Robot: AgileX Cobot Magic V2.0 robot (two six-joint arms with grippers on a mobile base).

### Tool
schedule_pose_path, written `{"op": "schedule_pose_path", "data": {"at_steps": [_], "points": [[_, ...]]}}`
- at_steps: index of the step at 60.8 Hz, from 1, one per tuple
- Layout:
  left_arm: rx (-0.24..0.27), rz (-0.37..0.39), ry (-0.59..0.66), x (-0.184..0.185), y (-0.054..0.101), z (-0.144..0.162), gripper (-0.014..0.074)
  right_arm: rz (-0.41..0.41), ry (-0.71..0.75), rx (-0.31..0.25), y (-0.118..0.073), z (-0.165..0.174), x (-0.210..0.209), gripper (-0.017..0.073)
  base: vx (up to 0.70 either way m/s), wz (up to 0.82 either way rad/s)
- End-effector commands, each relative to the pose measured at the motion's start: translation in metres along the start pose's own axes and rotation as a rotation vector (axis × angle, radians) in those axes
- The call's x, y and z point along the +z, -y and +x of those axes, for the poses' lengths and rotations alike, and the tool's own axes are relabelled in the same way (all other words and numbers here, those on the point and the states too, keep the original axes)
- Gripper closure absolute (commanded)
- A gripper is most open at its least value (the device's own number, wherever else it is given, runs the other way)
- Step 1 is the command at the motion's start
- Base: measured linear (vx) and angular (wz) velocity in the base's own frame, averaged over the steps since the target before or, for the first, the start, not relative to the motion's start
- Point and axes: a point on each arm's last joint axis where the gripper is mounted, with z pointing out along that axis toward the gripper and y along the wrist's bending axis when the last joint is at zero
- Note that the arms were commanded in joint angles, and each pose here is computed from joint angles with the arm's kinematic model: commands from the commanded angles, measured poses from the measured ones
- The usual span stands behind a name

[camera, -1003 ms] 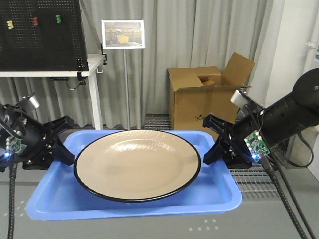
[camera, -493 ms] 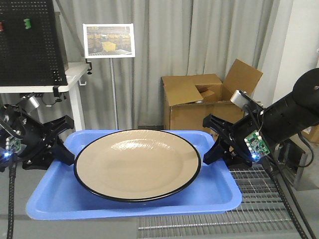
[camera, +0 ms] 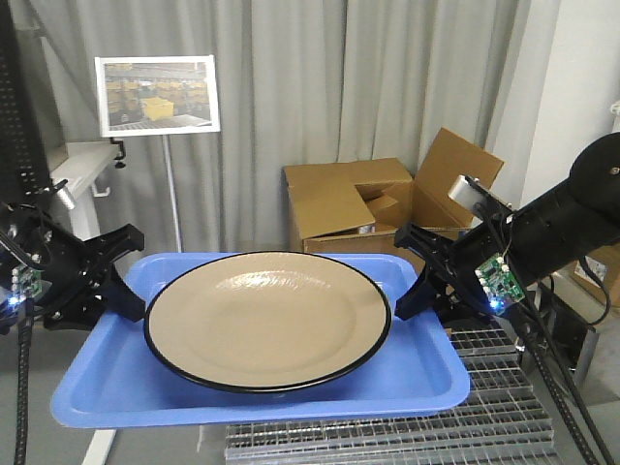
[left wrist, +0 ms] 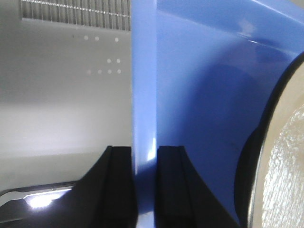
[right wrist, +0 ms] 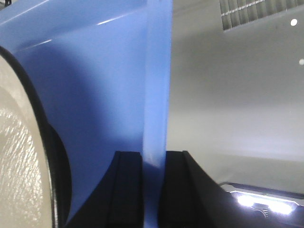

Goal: Place disk in tray to left cabinet
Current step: 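Keep holding the tray while turning toward the white cabinet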

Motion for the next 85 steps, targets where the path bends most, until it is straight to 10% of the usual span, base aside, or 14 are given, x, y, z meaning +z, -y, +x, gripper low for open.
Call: {"op": "schedule_pose_path", "data": {"at_steps": [1, 85], "points": [[-0.007, 0.261, -0.012, -0.0253, 0.0478, 0.0156, 0.0594, -0.272, 0.052, 0.025, -0.0478, 0.0076, -0.0276, 0.0561, 0.4, -0.12], [-0.008, 0.262, -0.008, -0.0253, 0.0478, 0.0152, 0.0594, -0.273, 0.052, 0.025, -0.0478, 0.0075, -0.0276, 0.0561, 0.23, -0.52]]}}
